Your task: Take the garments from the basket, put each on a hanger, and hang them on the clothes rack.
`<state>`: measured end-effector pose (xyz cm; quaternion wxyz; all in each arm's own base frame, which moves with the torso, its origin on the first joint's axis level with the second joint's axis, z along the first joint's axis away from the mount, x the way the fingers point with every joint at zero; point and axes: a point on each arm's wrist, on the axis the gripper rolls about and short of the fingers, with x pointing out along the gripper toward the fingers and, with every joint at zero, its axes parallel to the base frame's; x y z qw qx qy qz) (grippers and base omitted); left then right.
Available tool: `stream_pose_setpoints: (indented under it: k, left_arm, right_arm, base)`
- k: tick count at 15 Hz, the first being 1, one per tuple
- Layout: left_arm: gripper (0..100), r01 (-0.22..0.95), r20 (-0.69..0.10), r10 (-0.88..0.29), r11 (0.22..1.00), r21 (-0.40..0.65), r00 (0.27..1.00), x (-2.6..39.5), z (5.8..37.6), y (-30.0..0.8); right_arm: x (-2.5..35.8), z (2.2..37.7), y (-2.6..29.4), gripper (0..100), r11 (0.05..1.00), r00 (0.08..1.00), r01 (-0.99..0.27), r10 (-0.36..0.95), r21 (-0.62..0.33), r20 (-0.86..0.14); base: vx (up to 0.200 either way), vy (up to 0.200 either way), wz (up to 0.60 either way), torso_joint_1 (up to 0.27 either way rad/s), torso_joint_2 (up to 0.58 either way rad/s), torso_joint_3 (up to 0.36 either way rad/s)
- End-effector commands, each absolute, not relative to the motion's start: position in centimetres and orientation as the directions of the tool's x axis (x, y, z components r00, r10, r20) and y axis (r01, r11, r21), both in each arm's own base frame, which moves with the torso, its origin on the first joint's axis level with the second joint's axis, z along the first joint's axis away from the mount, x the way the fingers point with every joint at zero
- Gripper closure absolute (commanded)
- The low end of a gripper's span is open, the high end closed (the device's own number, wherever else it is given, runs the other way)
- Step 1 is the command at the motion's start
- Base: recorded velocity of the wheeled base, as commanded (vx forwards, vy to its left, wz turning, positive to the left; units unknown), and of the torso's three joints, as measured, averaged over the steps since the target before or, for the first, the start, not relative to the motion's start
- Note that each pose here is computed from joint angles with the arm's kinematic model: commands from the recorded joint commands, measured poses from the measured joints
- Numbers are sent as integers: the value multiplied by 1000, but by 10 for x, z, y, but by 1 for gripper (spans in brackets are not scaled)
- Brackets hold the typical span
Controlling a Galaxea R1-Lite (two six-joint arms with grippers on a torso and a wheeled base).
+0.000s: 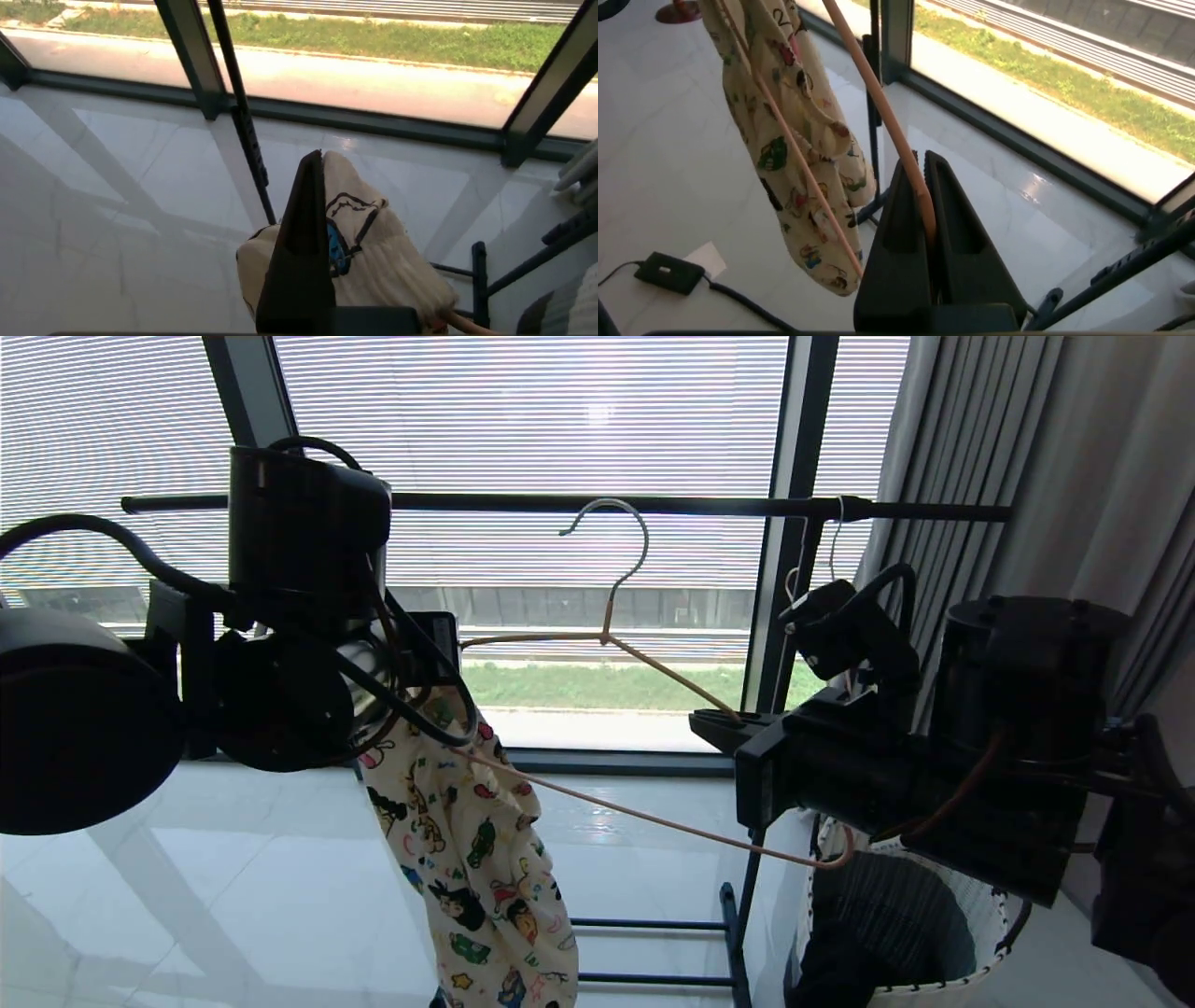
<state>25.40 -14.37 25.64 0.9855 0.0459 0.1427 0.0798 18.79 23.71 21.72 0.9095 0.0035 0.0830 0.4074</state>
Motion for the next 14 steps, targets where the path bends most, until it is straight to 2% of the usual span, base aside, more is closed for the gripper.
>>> stream_pose_setpoints:
  k: [1,9,14]
  left_arm:
    - [100,-77,-248,97,993,89,964,240,267,-159]
    - [100,89,-222,-85,996,10,971,208,277,-200]
    - [100,111,-215,-111,994,-14,970,201,280,-204]
  right_arm:
    - [198,201,250,100,684,665,-725,725,77,-178]
    - [196,200,280,100,649,635,-756,758,79,-149]
    - [195,200,279,100,669,655,-739,741,76,-149]
  base:
    - [0,0,0,0,0,0]
    - [0,0,0,0,0,0]
    - [0,0,0,0,0,0]
